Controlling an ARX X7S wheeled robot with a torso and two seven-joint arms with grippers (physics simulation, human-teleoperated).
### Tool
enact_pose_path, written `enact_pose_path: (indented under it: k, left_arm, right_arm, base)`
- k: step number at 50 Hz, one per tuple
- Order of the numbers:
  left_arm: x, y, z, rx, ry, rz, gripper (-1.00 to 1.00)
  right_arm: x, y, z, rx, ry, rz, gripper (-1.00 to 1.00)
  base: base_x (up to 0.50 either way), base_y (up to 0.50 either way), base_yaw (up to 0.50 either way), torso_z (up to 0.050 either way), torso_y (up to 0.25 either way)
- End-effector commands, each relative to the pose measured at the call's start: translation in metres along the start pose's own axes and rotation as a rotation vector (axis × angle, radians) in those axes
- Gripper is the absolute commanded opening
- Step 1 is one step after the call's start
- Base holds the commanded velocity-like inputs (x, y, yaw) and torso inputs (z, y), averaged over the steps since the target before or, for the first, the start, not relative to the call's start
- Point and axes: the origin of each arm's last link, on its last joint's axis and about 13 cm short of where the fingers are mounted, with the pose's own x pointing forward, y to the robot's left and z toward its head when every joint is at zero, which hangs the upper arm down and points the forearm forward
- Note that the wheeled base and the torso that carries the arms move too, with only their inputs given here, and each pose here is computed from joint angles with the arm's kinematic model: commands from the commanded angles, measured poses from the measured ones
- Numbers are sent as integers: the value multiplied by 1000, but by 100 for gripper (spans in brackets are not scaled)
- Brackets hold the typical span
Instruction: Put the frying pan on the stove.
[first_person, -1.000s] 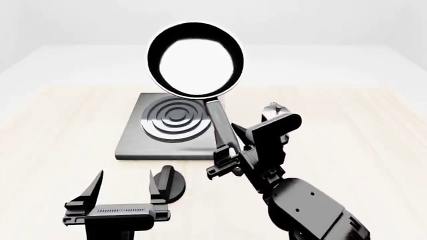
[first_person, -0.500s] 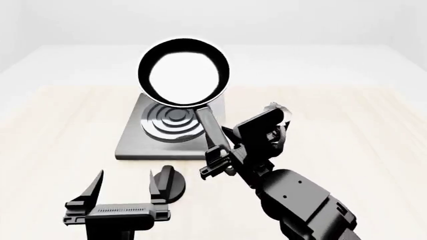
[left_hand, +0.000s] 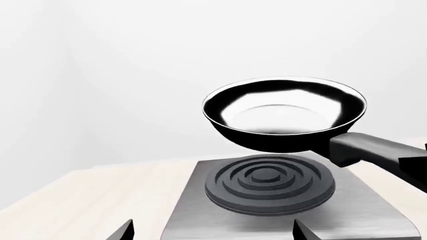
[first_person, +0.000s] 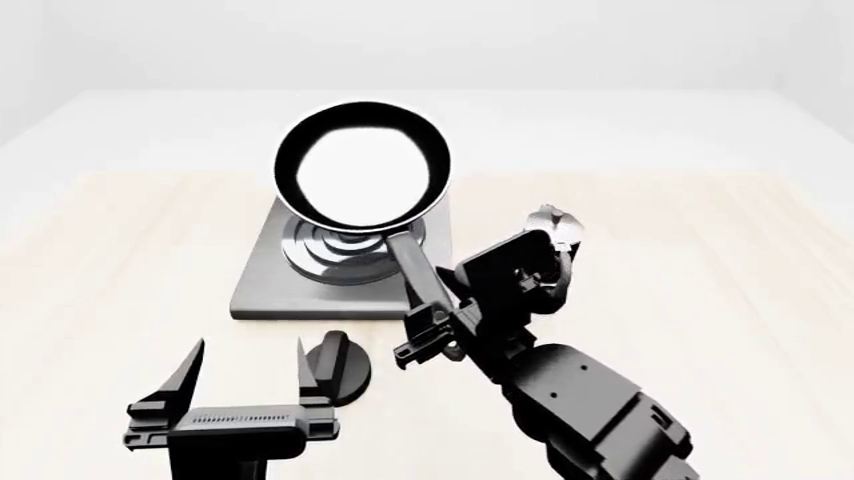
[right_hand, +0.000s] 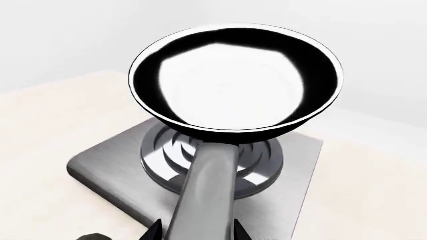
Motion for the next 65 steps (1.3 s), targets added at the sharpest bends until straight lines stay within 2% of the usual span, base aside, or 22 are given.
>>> enact_pose_path:
  k: [1,65]
  left_arm:
    - [1,0,0,-1,0,2,100]
    - [0,0,1,1,-3,3,100]
  right_arm:
    - [7,-3,14,-38,-68,-39,-100]
    - [29,2,-7,-54,7,-29,-100]
  base:
    - [0,0,0,0,0]
    - [0,0,0,0,2]
